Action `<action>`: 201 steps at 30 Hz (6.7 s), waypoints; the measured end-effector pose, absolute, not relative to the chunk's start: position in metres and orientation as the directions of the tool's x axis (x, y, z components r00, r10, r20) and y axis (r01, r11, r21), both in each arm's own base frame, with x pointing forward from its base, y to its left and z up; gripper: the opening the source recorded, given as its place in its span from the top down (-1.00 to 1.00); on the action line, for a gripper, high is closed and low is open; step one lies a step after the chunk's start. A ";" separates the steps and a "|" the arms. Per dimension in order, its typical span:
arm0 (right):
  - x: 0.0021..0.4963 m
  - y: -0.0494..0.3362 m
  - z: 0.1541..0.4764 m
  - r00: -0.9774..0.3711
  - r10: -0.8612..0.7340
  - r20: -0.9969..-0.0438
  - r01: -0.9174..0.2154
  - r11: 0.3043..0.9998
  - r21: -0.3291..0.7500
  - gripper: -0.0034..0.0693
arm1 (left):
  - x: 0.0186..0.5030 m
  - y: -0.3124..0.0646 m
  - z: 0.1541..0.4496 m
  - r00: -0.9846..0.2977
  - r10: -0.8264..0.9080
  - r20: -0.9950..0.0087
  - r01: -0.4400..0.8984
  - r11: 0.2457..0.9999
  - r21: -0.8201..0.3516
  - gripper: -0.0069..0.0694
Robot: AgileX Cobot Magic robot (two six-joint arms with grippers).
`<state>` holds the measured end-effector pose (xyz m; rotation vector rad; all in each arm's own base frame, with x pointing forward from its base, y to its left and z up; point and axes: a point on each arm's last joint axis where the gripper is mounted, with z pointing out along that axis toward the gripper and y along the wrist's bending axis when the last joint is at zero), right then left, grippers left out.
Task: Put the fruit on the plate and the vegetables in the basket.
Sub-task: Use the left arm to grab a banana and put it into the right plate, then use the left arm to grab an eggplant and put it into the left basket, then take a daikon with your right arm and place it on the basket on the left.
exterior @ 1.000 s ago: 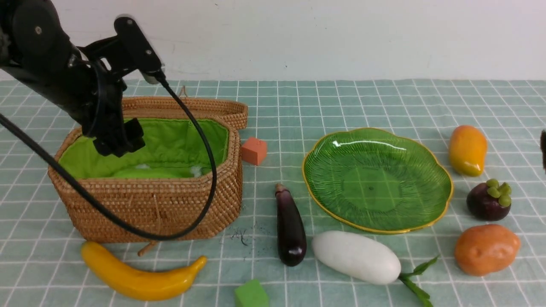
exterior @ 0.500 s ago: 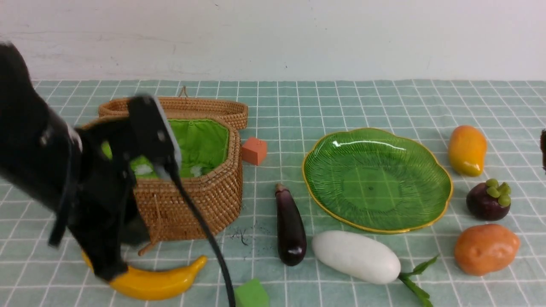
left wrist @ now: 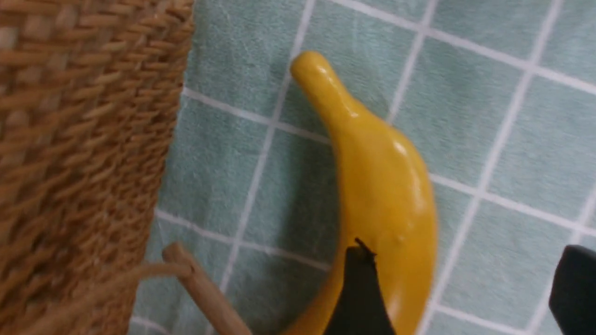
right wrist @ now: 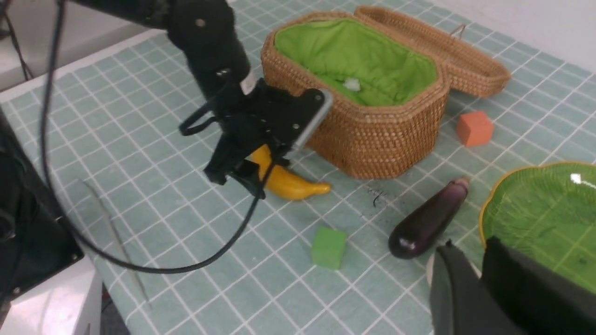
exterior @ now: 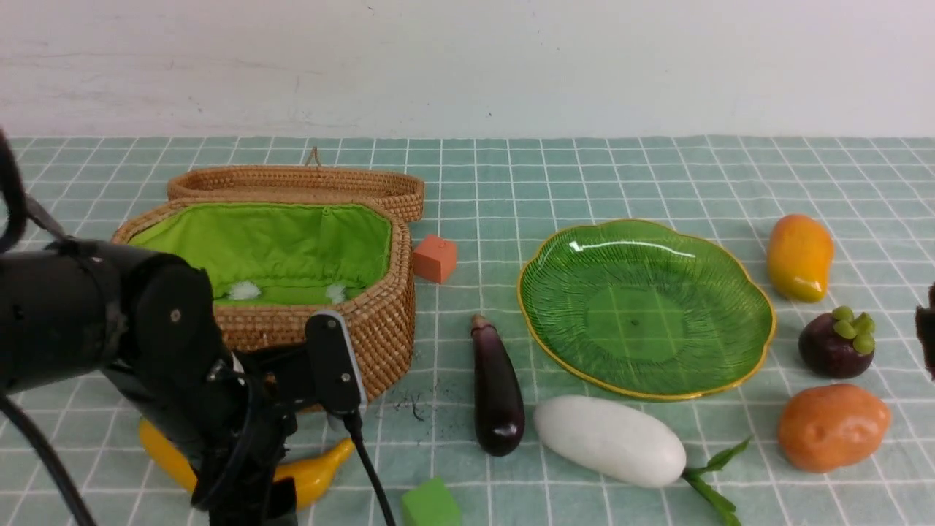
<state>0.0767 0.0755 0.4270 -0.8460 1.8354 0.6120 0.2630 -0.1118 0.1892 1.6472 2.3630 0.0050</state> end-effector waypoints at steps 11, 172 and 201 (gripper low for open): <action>0.075 0.078 0.428 -0.284 -0.256 -0.924 -0.788 0.611 0.073 0.61 | 0.269 -0.109 0.168 -0.288 0.950 -0.123 0.943 0.303 0.140 0.03; 0.206 0.108 0.363 -0.727 -0.373 -0.576 -0.562 0.805 0.188 0.46 | 0.149 -0.092 0.422 -0.586 0.333 -0.738 0.524 0.851 -0.032 0.85; 0.321 0.188 0.201 -0.489 -0.830 -0.270 -0.853 0.519 -0.052 -0.68 | 0.062 -0.049 0.329 -0.313 0.110 -0.943 0.588 0.803 -0.102 0.85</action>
